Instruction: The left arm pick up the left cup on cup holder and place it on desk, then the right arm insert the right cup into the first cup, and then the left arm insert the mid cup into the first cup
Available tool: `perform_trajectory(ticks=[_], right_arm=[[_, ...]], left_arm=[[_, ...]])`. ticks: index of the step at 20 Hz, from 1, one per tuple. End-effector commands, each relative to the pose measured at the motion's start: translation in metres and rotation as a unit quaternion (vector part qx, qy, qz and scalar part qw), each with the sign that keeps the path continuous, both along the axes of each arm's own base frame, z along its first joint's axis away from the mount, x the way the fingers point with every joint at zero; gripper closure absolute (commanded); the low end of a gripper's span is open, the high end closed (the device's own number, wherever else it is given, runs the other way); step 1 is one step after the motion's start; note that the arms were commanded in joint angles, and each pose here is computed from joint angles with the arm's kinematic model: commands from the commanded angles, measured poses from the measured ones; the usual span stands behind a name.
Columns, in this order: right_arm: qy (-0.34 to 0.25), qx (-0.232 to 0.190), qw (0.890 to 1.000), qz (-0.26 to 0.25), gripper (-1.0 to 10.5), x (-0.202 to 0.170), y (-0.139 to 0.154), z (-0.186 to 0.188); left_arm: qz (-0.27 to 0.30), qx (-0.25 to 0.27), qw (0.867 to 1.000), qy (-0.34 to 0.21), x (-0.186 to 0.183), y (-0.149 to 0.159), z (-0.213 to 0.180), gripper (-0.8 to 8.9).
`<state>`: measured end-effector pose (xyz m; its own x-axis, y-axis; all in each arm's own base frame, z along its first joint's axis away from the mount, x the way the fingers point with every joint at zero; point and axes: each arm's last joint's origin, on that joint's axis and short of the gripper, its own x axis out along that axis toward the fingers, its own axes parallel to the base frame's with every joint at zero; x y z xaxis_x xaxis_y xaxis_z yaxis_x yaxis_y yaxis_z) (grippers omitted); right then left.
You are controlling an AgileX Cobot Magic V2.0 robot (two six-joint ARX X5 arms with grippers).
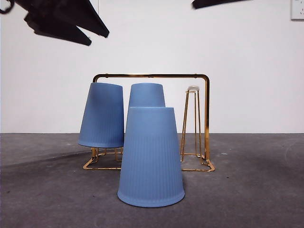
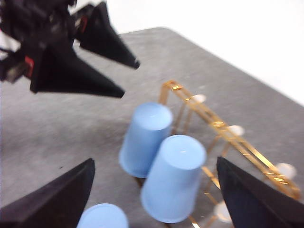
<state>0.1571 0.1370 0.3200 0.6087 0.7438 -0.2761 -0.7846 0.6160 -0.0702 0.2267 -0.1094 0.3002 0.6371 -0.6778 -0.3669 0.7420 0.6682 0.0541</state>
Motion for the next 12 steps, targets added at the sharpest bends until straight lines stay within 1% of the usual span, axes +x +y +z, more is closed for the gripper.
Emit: perform_trajectory(ticks=[1,3,5,8,12], right_arm=[[-0.006,-0.005,1.000,-0.007,5.4,-0.003,-0.006,0.007],[0.004,-0.015,1.000,-0.015,5.4,-0.006,-0.012,0.006],[0.012,-0.022,1.000,-0.018,5.4,-0.006,-0.014,0.004],[0.023,-0.032,0.999,-0.022,5.4,-0.006,-0.016,0.002],[0.022,-0.039,0.999,-0.021,5.4,-0.007,-0.016,0.001]], left_arm=[[-0.010,-0.013,1.000,0.022,0.010,-0.002,-0.010,4.59],[-0.014,-0.021,0.999,0.030,0.018,-0.002,-0.018,4.56],[-0.013,-0.027,0.999,0.035,0.024,-0.002,-0.024,4.07],[-0.011,-0.032,0.999,0.042,0.031,-0.003,-0.031,3.71],[-0.007,-0.036,0.998,0.048,0.036,-0.003,-0.040,3.71]])
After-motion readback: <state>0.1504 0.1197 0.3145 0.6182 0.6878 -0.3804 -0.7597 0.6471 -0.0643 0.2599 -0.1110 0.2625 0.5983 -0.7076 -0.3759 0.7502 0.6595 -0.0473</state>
